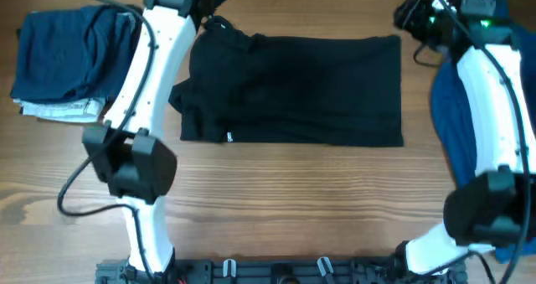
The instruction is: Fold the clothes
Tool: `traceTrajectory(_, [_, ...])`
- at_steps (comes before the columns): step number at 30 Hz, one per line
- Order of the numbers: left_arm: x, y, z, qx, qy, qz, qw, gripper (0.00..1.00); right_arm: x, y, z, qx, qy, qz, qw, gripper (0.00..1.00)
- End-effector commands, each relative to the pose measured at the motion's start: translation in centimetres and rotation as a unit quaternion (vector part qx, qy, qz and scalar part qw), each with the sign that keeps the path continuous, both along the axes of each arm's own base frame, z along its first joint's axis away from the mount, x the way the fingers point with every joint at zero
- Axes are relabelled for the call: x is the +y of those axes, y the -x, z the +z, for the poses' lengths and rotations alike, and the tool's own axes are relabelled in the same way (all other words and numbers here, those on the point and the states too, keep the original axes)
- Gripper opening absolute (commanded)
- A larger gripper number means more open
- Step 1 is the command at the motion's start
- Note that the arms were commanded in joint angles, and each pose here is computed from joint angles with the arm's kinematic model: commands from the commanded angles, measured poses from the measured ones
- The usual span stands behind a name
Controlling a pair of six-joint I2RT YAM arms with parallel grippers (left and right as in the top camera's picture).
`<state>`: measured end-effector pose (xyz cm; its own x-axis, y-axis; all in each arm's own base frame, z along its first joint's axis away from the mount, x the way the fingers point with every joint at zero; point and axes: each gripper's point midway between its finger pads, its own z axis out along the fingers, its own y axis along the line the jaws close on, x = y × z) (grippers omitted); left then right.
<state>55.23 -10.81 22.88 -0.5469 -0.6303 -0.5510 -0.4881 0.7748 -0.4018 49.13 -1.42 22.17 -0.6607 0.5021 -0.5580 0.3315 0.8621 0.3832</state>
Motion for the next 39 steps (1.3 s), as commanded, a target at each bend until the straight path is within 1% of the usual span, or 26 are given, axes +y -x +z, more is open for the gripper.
traceTrajectory(1, [0.0,-2.5,0.1,-0.035,0.121,0.105,0.986,0.99,-1.2,-2.3,-2.7,0.013,-0.040,-0.079,0.996,0.66])
traceTrajectory(2, [-0.1,-3.0,-0.6,-0.037,0.133,0.117,0.983,0.97,-1.3,-2.6,-3.6,0.020,-0.044,-0.086,0.995,0.65])
traceTrajectory(5, [-0.3,-4.3,-3.8,-0.027,0.167,0.162,0.972,0.84,-1.4,-3.1,-6.4,0.044,-0.043,-0.088,0.994,0.64])
traceTrajectory(7, [-0.4,-4.8,-6.3,-0.012,0.174,0.179,0.968,0.78,-1.4,-3.3,-7.8,0.056,-0.043,-0.089,0.994,0.64])
traceTrajectory(10, [-0.3,-5.3,-9.7,0.009,0.167,0.187,0.968,0.77,-1.7,-3.5,-9.3,0.067,-0.037,-0.093,0.993,0.64])
traceTrajectory(11, [-0.3,-5.4,-11.4,0.022,0.170,0.195,0.966,0.77,-1.7,-3.6,-9.8,0.071,-0.037,-0.093,0.992,0.64])
traceTrajectory(13, [-0.4,-5.8,-13.4,0.034,0.176,0.192,0.965,0.77,-1.7,-3.6,-10.4,0.077,-0.035,-0.094,0.992,0.64])
traceTrajectory(18, [-0.3,-6.6,-17.1,0.050,0.188,0.190,0.962,0.76,-1.8,-3.6,-10.6,0.077,-0.033,-0.095,0.992,0.63])
traceTrajectory(23, [0.4,-6.9,-18.5,0.055,0.186,0.196,0.961,0.75,-1.8,-3.6,-10.6,0.078,-0.032,-0.095,0.992,0.62])
traceTrajectory(26, [0.1,-6.6,-20.7,0.073,0.186,0.194,0.960,0.71,-1.9,-3.6,-10.6,0.078,-0.032,-0.095,0.992,0.62])
traceTrajectory(29, [0.2,-6.8,-21.0,0.072,0.186,0.194,0.961,0.67,-2.2,-3.6,-10.6,0.078,-0.025,-0.101,0.992,0.62])
traceTrajectory(33, [0.2,-7.2,-20.9,0.063,0.188,0.191,0.961,0.54,-2.2,-3.5,-10.7,0.079,-0.024,-0.101,0.991,0.61])
traceTrajectory(34, [0.2,-7.3,-21.2,0.062,0.188,0.191,0.961,0.48,-2.2,-3.5,-10.7,0.080,-0.024,-0.101,0.991,0.61])
traceTrajectory(36, [0.4,-7.4,-21.8,0.064,0.188,0.193,0.961,0.29,-2.2,-3.3,-10.8,0.085,-0.023,-0.101,0.991,0.61])
traceTrajectory(37, [0.5,-7.4,-21.9,0.064,0.187,0.194,0.961,0.25,-2.3,-3.3,-10.8,0.085,-0.022,-0.102,0.991,0.61])
traceTrajectory(38, [0.5,-7.5,-21.9,0.062,0.187,0.193,0.961,0.13,-2.3,-3.3,-10.8,0.084,-0.021,-0.101,0.991,0.60])
traceTrajectory(39, [0.5,-7.7,-21.7,0.059,0.186,0.189,0.962,0.07,-2.3,-3.3,-10.8,0.084,-0.021,-0.101,0.991,0.60])
